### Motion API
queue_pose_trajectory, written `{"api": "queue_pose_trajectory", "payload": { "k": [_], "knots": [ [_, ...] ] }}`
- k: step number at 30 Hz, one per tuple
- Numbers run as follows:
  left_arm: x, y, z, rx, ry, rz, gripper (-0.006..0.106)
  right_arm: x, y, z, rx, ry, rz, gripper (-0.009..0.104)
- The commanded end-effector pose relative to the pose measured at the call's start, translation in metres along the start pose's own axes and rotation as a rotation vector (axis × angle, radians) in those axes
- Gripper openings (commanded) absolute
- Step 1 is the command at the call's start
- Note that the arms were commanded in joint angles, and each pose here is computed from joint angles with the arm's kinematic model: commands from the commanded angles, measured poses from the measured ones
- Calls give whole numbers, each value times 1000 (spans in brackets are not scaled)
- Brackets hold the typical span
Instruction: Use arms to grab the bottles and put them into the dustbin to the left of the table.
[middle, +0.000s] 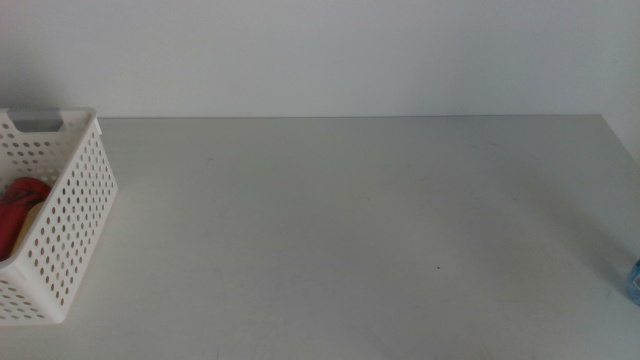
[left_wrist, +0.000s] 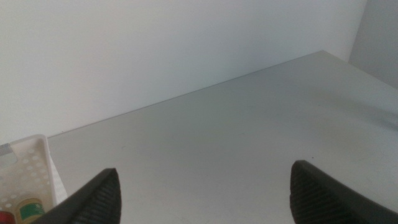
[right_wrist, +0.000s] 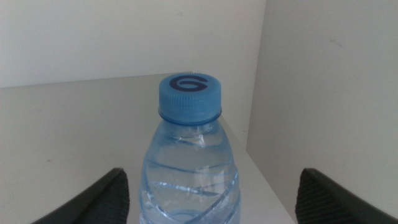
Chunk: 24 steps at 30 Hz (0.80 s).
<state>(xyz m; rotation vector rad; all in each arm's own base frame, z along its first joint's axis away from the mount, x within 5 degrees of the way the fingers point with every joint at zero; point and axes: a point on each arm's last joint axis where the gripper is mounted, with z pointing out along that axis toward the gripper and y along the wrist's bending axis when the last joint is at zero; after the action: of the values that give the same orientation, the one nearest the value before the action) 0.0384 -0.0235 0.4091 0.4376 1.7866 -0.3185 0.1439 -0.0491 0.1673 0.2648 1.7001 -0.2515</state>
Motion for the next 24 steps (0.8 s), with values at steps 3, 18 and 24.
{"api": "queue_pose_trajectory", "payload": {
  "k": [3, 18, 24],
  "knots": [
    [-12, 0, -1, 7, -80, -21, 92, -15, -2, 19, 15, -106, -19, 89],
    [-12, 0, -1, 7, -80, -21, 92, -1, 2, 71, -48, -29, -11, 89],
    [-12, 0, -1, 7, -80, -21, 92, 7, 0, 75, -18, -25, 4, 83]
  ]
}}
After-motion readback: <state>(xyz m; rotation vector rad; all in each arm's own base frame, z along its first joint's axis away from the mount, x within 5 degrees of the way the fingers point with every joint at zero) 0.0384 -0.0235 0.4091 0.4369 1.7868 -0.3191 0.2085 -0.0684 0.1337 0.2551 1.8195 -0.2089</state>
